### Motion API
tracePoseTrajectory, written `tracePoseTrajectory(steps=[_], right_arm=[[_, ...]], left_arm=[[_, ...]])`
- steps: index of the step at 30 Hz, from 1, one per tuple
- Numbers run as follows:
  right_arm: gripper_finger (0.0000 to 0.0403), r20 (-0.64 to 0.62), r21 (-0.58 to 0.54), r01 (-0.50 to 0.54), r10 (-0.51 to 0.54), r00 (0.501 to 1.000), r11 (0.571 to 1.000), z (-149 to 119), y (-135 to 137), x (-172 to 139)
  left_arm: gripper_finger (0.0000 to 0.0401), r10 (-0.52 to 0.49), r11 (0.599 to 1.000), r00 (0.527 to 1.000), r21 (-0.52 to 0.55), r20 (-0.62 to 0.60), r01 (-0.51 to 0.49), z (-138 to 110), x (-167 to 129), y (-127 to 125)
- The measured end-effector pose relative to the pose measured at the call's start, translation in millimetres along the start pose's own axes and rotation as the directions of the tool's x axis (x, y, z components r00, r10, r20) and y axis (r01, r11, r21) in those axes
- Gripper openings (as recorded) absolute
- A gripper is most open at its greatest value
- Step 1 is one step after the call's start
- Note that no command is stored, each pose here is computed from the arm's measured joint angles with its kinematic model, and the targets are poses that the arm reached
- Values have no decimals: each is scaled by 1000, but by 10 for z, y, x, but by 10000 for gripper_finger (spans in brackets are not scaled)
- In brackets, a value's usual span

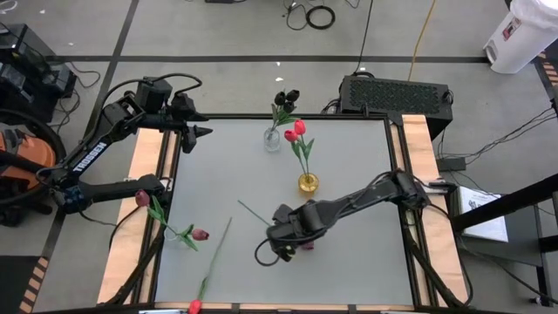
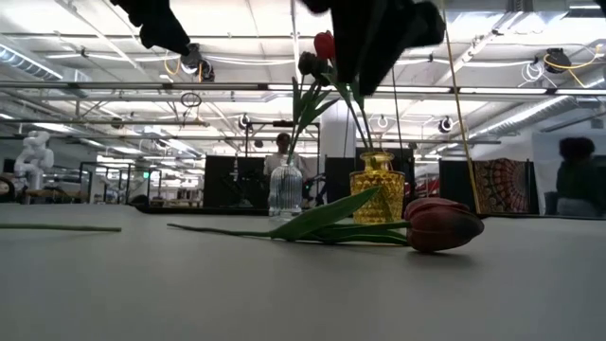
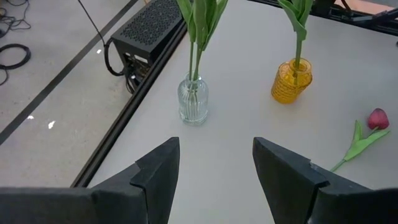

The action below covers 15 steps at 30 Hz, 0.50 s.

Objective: Sort flowers into vase by color
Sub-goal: Put the red tulip into the bottom transparent bin

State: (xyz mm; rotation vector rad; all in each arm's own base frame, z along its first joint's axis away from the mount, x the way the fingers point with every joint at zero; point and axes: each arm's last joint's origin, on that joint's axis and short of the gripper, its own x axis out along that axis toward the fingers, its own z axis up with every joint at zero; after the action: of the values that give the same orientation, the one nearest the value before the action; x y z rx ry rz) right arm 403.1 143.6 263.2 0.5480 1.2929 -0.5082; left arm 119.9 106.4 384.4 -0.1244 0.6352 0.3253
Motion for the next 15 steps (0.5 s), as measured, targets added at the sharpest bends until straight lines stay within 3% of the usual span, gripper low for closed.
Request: tracePoseTrajectory(steps=[7, 15], right_arm=[[137, -84, 67, -43, 49, 995, 997, 148, 4, 225], [137, -154, -1, -52, 51, 987, 999, 224, -16, 413]], left_arm=[[210, 0, 1000, 1000, 0, 0, 0, 0, 0, 0], [210, 0, 1000, 1000, 0, 0, 0, 0, -1, 0]])
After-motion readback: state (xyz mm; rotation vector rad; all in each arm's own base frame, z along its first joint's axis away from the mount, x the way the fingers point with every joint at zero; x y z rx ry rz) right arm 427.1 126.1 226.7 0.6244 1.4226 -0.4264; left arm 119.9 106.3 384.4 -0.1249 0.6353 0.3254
